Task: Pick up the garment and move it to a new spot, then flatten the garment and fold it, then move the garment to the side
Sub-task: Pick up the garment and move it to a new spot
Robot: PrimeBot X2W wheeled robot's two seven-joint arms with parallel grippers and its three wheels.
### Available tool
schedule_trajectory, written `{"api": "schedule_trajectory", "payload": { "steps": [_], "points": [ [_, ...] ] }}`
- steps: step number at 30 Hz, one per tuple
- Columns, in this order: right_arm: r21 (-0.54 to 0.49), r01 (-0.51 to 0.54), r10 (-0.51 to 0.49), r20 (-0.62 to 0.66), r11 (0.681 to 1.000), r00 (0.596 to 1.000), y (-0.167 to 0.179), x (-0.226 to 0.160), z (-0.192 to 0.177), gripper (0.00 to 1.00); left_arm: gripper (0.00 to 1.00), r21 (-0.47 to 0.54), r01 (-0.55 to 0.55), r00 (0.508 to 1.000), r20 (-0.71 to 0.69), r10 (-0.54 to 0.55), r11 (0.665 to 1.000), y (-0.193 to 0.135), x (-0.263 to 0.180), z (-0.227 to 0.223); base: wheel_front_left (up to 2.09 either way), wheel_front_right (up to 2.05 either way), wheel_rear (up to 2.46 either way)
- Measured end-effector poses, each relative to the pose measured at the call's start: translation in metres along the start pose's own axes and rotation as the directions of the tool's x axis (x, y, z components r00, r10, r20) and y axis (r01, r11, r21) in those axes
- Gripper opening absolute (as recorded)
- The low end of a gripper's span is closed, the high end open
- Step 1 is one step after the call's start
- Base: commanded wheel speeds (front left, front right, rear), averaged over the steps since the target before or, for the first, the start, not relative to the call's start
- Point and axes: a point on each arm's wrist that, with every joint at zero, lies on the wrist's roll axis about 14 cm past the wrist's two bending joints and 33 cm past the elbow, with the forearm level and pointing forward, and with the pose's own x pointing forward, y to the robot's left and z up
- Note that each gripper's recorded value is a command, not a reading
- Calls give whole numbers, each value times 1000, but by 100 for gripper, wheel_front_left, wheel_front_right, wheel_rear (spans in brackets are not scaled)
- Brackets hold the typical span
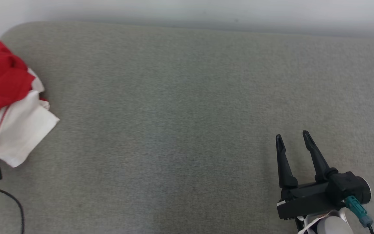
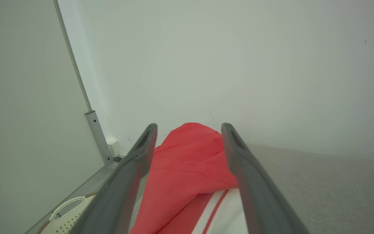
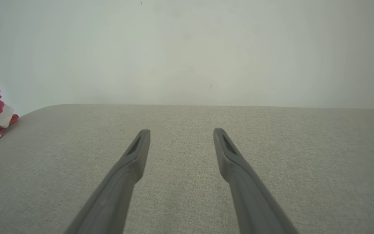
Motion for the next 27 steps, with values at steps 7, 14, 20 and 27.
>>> {"api": "schedule_trajectory", "payload": {
  "steps": [7, 14, 20, 27],
  "points": [
    [2, 82, -81, -30, 997, 996, -30, -4, -13, 100, 100, 11, 38, 994, -105, -37, 999, -11, 35, -43, 0, 0, 0],
    [-1, 144, -143, -67, 990, 987, -52, -12, -25, 100, 100, -26, 25, 963, -268, -31, 999, -20, 44, -102, 0, 0, 0],
    [-5, 168, -168, -81, 986, 982, -60, -18, -29, 100, 100, -21, -10, 872, -489, -1, 1000, -14, 33, -151, 0, 0, 0],
    [-6, 165, -165, -67, 986, 984, -58, -19, -23, 100, 100, -19, -71, 804, -593, 46, 997, -5, 24, -164, 0, 0, 0]
  ]
}}
